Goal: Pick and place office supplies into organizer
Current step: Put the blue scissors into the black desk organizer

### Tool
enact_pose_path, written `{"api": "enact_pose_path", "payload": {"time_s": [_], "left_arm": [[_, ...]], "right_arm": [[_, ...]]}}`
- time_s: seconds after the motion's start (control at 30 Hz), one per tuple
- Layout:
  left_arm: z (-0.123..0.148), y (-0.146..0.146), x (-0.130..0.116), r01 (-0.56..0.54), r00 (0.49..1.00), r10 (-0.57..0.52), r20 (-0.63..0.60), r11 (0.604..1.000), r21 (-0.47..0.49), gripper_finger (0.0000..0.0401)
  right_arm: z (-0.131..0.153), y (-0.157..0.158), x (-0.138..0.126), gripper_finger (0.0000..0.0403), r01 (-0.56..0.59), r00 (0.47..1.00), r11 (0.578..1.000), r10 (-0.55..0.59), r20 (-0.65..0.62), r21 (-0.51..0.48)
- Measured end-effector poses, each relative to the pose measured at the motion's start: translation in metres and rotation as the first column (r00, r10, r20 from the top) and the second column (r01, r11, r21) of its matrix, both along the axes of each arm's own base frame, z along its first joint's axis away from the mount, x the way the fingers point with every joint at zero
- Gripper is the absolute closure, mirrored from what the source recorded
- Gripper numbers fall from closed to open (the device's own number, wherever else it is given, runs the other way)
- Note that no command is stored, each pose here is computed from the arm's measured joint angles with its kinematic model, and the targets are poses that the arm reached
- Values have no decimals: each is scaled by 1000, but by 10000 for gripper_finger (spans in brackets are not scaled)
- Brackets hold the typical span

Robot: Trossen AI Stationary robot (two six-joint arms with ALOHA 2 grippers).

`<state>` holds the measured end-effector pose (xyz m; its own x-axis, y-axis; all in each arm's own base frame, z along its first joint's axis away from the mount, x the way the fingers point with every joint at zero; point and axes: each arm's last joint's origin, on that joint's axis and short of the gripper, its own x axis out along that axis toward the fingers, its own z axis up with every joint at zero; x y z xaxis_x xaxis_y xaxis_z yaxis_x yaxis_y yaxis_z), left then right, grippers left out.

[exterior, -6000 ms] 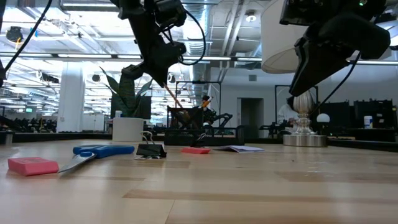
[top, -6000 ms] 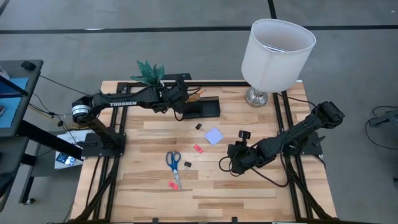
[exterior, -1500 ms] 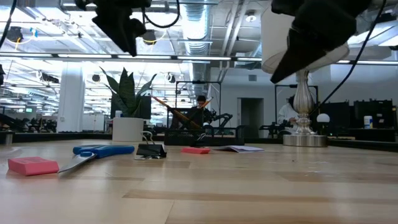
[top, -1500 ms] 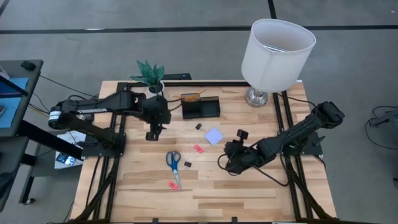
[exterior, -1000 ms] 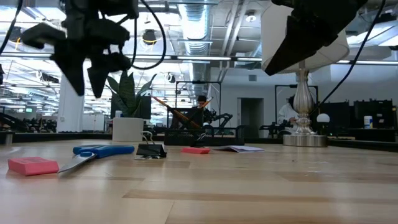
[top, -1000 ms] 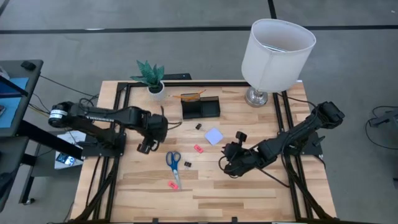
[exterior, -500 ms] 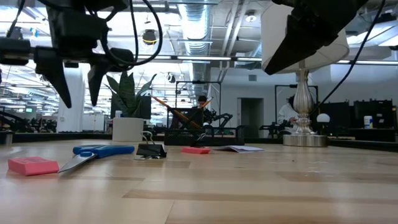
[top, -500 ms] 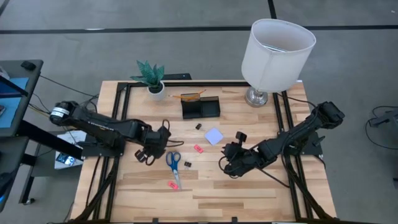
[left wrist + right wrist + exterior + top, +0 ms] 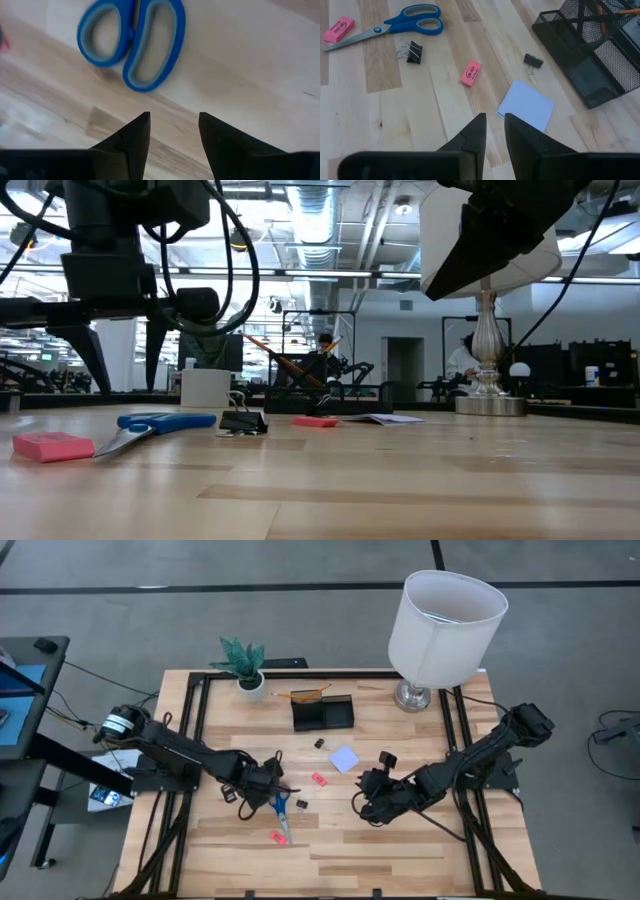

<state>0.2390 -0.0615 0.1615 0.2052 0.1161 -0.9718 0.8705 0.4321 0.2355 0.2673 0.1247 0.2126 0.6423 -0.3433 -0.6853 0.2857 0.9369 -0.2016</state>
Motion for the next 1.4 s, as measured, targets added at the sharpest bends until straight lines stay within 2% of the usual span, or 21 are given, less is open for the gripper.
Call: {"api": "enact_pose_path", "payload": {"time_s": [0.27,0.6,0.87,1.4], "left_arm": [[1,-8,3,127,991,-127,38,992,10,239],[2,-13,5,198,978,-197,61,980,-8,239],[-11,-15,10,209,978,-208,24,978,-26,239],[-12,-16,13,240,970,-239,44,970,-25,239]], "right_arm": [[0,0,0,337,0,1000,1000,0,1,1],[0,0,0,337,0,1000,1000,0,2,3],[0,1,1,337,-2,1000,1000,1,8,7],[0,1,0,337,-14,1000,1000,14,-3,26]]}}
